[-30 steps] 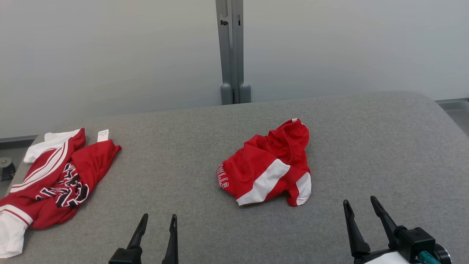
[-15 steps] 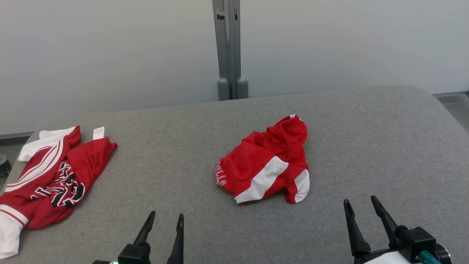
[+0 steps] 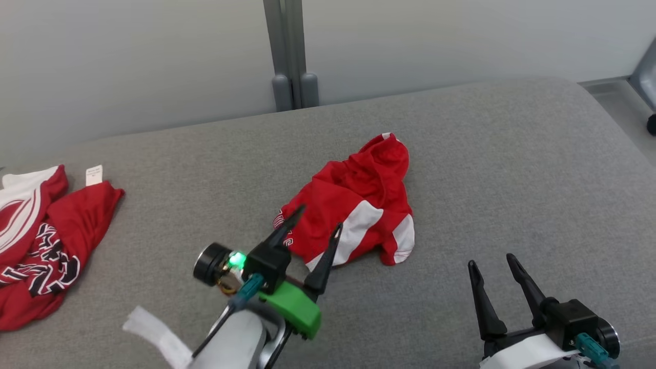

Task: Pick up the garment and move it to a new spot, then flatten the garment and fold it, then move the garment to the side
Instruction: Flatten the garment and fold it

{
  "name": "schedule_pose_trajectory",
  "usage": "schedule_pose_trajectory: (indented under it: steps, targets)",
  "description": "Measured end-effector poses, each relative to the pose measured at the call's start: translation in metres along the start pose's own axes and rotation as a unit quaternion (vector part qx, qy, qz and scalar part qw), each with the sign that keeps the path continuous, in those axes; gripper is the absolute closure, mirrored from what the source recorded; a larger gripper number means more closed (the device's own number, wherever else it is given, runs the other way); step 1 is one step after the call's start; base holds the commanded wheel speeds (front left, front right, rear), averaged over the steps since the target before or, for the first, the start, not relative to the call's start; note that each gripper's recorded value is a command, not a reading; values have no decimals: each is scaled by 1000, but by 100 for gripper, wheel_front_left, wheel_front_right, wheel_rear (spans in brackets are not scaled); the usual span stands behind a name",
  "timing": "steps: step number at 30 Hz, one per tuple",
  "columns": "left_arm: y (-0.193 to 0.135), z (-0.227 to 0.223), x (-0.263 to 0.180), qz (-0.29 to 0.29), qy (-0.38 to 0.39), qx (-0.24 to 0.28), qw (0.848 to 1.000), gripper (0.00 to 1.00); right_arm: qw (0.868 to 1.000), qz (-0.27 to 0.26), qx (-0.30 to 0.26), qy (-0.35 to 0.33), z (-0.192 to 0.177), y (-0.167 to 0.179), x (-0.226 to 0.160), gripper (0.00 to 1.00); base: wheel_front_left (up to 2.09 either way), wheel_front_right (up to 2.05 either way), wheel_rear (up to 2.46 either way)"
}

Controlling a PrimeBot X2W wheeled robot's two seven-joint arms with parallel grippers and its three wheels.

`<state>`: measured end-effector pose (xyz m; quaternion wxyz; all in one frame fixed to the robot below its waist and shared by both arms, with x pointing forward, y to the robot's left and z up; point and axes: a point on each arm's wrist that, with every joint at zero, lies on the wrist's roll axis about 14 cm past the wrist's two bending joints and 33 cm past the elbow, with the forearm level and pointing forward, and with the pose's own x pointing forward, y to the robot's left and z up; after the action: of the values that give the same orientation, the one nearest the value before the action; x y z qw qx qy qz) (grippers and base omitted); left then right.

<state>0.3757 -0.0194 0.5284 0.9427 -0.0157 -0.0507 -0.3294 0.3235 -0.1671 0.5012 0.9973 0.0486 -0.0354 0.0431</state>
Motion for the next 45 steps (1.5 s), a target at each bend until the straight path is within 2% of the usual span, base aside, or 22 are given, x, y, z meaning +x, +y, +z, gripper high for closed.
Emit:
schedule_pose_trajectory:
  steps: [3,6,12,19,24,25,26,27,32,38,41,45]
  targets:
    - [-14,6,33,-49,-2,19,999,0,1000,-4,-2,1,0,-4,8,0,0,0,0]
    - [-13,1,62,-58,17,41,997,0,1000,-7,-3,6,-3,-7,18,0,0,0,0]
    - [-33,-16,100,-86,75,44,993,0,999,-28,-3,21,-12,-21,24,0,0,0,0]
    - [-47,-73,108,-100,195,64,974,0,998,-61,-2,36,-20,-41,22,0,0,0,0]
    - [-51,-101,107,-109,237,70,963,0,996,-76,-2,48,-26,-49,17,0,0,0,0]
    - [-52,-105,107,-110,243,71,961,26,996,-79,-2,50,-27,-51,17,0,0,0,0]
    - [-52,-109,106,-111,249,71,959,68,995,-81,-2,50,-27,-52,16,0,0,0,0]
    - [-52,-112,106,-112,252,71,959,100,995,-83,-2,51,-27,-53,15,0,0,0,0]
    - [-51,-109,110,-102,252,46,961,100,995,-86,-2,50,-26,-54,11,0,0,0,0]
    - [-62,-87,115,-101,240,-32,965,100,995,-84,4,44,-22,-50,4,0,0,0,0]
    - [-72,-55,127,-108,202,-81,970,100,996,-87,4,35,-17,-51,0,0,0,0,0]
    - [-81,12,151,-120,119,-131,977,100,995,-95,7,29,-13,-53,-12,0,0,0,0]
